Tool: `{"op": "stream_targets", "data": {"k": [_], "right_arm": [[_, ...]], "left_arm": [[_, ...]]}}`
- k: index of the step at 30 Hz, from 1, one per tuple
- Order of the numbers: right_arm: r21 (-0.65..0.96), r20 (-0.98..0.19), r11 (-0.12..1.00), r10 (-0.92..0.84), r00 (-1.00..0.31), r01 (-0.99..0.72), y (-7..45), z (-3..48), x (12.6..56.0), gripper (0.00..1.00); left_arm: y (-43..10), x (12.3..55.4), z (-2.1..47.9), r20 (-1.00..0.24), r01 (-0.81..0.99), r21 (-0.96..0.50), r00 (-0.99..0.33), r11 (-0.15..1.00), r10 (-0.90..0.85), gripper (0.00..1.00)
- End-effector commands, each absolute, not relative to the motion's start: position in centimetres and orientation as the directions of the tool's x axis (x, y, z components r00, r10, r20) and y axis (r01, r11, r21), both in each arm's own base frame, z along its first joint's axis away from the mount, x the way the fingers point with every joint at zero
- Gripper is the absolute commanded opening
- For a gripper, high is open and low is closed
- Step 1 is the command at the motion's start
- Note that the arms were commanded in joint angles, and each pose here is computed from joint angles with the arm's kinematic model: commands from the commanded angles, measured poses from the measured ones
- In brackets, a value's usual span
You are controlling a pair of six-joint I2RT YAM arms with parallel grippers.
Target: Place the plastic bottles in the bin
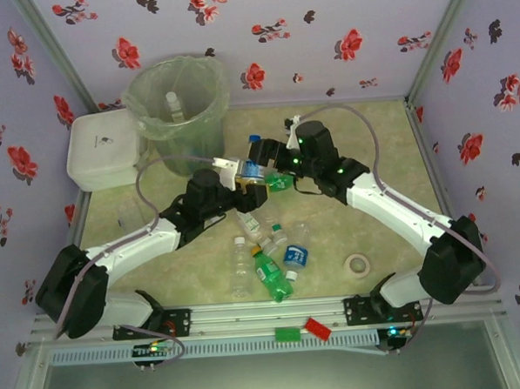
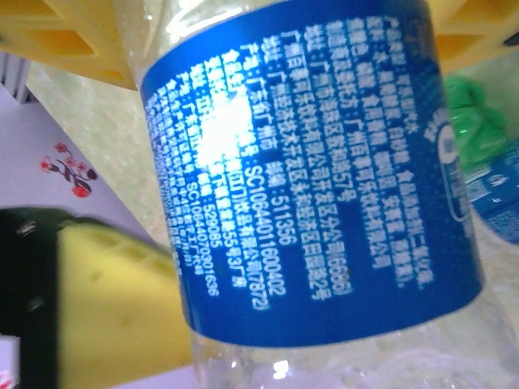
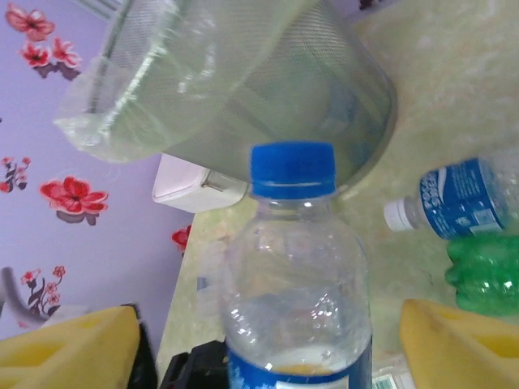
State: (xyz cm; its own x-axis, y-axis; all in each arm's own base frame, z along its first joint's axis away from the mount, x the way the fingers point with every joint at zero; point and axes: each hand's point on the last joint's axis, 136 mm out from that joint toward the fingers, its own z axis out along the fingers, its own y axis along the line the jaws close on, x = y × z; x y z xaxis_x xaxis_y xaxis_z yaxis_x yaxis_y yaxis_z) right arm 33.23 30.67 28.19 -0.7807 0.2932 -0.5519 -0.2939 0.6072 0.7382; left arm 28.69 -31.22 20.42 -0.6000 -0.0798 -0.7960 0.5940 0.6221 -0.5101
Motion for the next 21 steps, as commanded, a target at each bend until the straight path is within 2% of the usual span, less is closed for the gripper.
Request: {"op": "stream_targets", "data": {"k": [1, 4, 13, 21], "right_arm": [[0.732, -0.572, 0.598, 0.280, -0.771, -0.326, 30.3, 30.2, 33.4, 0.92], [0.719, -0.592, 0.623, 0.314, -0.742, -0.309, 28.3, 30.9, 33.9, 1.00], [0.591, -0.667, 0.790, 0.363, -0.651, -0.166, 21.1, 28.0, 33.3, 1.00], [0.568, -0.624, 0.817, 0.352, -0.697, -0.096, 20.1, 23.4, 32.5, 1.00]], "left_arm": [[-29.8, 29.5, 22.4, -0.828, 0.586, -0.483, -0.547, 0.651, -0.121, 0.57], [-29.0, 30.3, 23.9, -0.839, 0.581, -0.470, -0.527, 0.665, -0.133, 0.56], [-26.8, 32.6, 32.6, -0.918, 0.617, -0.357, -0.372, 0.701, -0.139, 0.55], [-21.0, 37.2, 38.3, -0.932, 0.479, -0.335, -0.298, 0.811, -0.208, 0.54]]}}
